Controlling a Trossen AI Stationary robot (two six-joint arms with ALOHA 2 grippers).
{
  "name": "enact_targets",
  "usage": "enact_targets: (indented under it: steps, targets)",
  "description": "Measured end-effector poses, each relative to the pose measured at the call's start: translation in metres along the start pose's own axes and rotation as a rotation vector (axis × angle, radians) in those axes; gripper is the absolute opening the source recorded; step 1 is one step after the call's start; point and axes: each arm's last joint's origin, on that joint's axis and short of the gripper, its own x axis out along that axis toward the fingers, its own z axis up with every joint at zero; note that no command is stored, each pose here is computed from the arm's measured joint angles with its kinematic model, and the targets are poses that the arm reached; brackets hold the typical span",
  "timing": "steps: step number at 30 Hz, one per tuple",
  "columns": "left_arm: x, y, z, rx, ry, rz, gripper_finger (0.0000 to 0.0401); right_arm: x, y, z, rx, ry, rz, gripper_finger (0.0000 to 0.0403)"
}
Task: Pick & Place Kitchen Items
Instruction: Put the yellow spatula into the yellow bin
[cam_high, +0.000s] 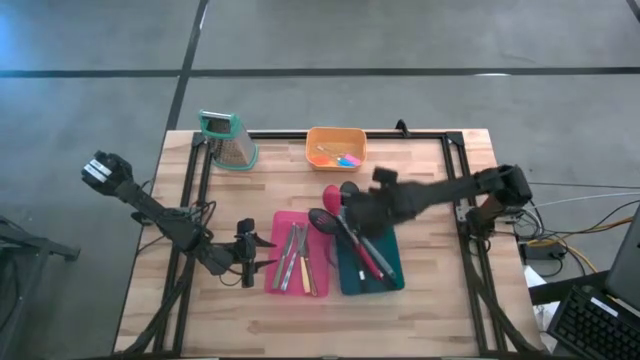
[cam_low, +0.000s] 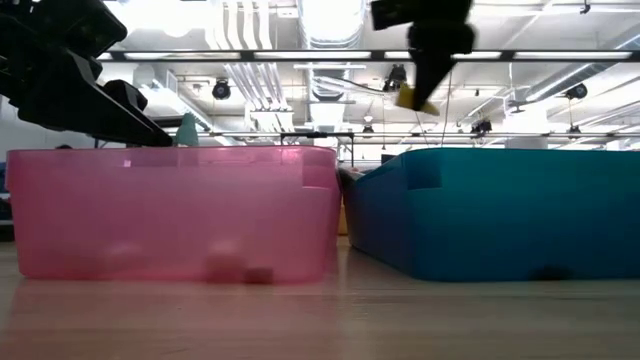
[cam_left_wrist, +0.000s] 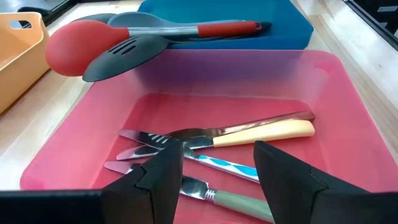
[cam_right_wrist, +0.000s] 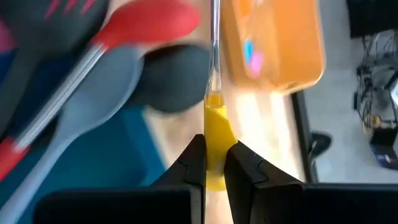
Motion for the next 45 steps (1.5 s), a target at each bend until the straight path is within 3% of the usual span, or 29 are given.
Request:
enact_targets:
  steps: [11, 20, 29, 34, 45]
  targets:
    - [0.000, 0.000, -0.001, 0.006, 0.008, 0.003, 0.0202, 0.044, -0.095, 0.041, 0.080, -0.190, 0.069, 0.0022]
    - [0.000, 0.000, -0.001, 0.005, 0.007, 0.002, 0.0202, 0.093, -0.142, 0.048, 0.089, -0.197, 0.115, 0.0022]
    - [0.000, 0.000, -0.001, 0.005, 0.008, 0.002, 0.0202, 0.135, -0.163, 0.045, 0.003, -0.111, 0.097, 0.0022]
    - [0.000, 0.000, -0.001, 0.006, 0.008, 0.002, 0.0202, 0.158, -0.173, 0.049, 0.027, -0.100, 0.182, 0.0022]
    - [0.000, 0.000, -0.001, 0.006, 0.008, 0.002, 0.0202, 0.200, -0.172, 0.081, 0.010, 0.051, 0.261, 0.0022]
